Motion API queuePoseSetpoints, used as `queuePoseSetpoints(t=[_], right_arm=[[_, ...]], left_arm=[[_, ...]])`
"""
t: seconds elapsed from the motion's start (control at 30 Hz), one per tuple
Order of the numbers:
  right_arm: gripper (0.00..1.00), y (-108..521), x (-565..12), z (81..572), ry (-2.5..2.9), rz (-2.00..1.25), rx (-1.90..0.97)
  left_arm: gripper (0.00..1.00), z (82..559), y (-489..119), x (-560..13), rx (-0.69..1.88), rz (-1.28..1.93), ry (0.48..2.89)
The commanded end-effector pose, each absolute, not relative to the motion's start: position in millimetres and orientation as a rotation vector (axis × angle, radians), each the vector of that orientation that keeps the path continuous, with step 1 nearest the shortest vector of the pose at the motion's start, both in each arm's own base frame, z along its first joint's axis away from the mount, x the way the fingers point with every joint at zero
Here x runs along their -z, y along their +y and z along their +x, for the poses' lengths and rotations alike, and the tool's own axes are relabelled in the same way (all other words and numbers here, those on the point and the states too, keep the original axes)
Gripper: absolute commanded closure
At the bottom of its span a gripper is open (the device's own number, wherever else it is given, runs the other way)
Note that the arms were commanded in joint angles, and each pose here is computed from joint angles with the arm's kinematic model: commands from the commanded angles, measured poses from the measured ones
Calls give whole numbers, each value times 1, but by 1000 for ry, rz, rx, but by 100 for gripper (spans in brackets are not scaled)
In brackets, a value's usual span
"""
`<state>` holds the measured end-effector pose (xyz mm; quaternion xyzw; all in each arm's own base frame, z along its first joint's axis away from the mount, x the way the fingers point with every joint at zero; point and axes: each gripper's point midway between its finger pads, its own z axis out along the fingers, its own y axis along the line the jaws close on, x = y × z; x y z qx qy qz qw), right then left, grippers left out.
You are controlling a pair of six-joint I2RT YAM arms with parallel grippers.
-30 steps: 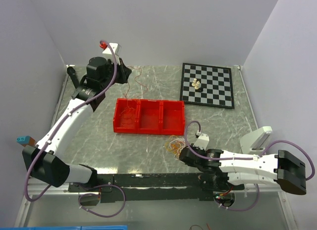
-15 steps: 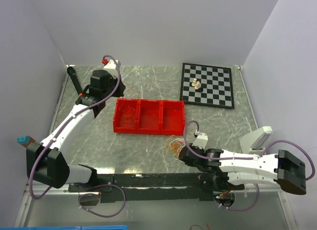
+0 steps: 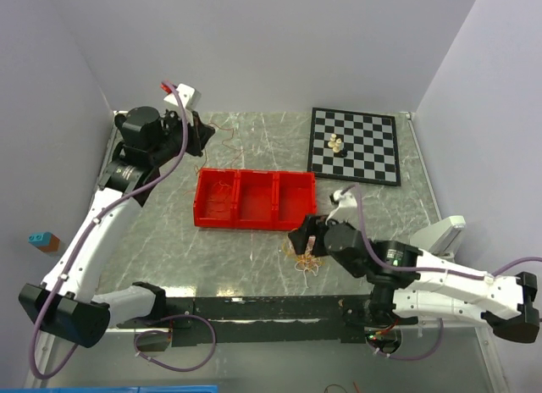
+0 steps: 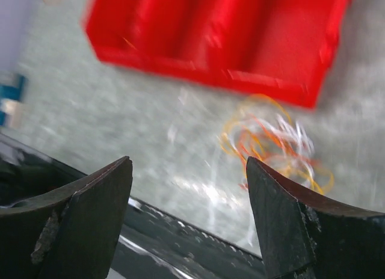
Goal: Untangle the cables
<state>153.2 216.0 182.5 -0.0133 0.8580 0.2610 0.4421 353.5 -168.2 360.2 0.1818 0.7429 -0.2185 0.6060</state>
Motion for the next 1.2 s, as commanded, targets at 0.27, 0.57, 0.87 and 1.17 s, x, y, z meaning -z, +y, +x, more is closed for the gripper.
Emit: queuePoseSetpoints(t=[0.27,0.57,0.87,1.17], right_arm=[[0,290,-295,246,1620,-441,-695],[1,345,-333,302,1458,-436,-768],[2,405,-325,324,1462,-570,-837],[37,425,-287,367,1591,-505,-764]], left_arm=[[99,310,-178,-408,574,652,1611],[99,288,-171,-442,601,651,1580],[99,275,-166,-457,591,660,1567],[99,278,-163,-476,591,623,1551]])
